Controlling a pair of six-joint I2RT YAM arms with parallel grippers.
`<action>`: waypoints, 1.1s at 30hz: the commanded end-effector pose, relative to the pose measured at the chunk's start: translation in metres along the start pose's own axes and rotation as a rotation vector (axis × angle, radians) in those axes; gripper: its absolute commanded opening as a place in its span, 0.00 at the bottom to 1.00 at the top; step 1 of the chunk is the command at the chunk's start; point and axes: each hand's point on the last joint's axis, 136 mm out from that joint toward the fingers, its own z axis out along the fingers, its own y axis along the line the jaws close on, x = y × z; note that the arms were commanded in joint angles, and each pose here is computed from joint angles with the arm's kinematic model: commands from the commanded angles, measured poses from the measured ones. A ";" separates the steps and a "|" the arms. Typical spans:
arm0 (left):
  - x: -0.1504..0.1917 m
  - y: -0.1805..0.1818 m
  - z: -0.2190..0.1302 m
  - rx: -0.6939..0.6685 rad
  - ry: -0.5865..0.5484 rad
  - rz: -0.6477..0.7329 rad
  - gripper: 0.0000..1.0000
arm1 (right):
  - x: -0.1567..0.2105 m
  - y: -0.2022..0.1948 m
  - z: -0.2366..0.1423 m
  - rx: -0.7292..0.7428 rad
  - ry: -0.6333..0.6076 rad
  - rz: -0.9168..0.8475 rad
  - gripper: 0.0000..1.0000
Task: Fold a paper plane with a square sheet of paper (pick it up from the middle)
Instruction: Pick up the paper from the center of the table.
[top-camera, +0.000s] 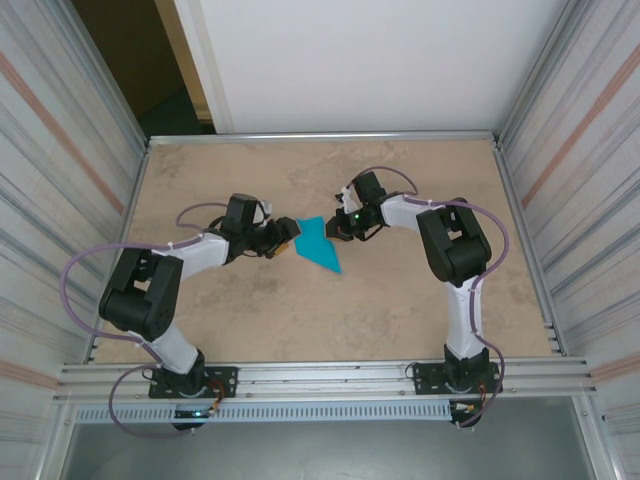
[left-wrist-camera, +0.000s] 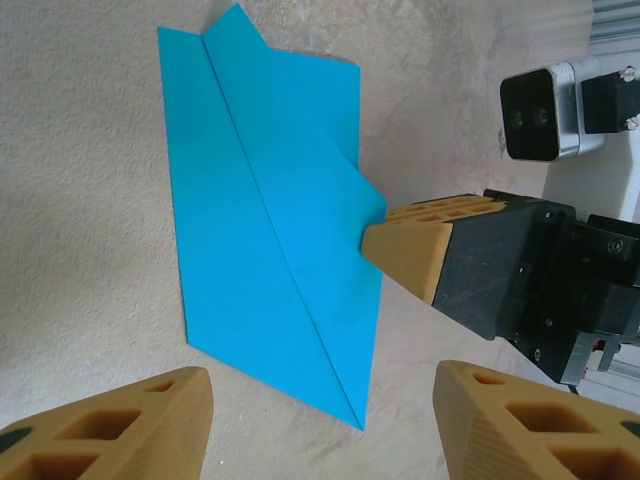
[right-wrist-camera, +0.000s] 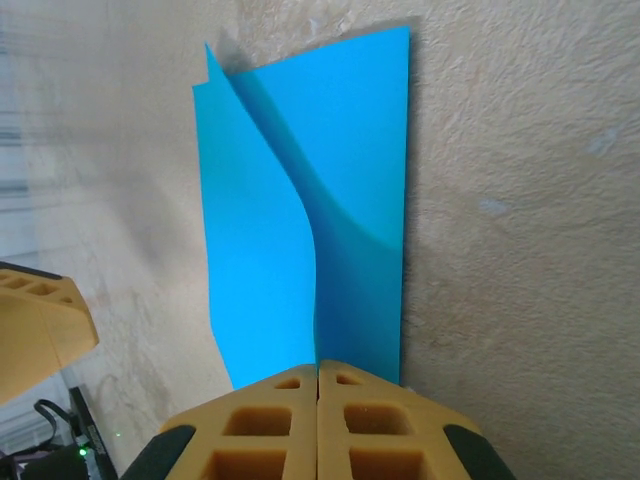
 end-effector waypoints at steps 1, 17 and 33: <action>0.000 -0.015 0.000 0.048 0.012 0.015 0.61 | -0.004 0.019 -0.009 -0.049 -0.020 -0.045 0.04; -0.008 -0.127 -0.056 0.461 -0.085 0.216 0.65 | -0.036 0.135 -0.128 -0.368 -0.292 -0.051 0.04; 0.005 -0.198 -0.081 0.676 -0.098 0.376 0.45 | -0.041 0.196 -0.188 -0.617 -0.372 -0.040 0.04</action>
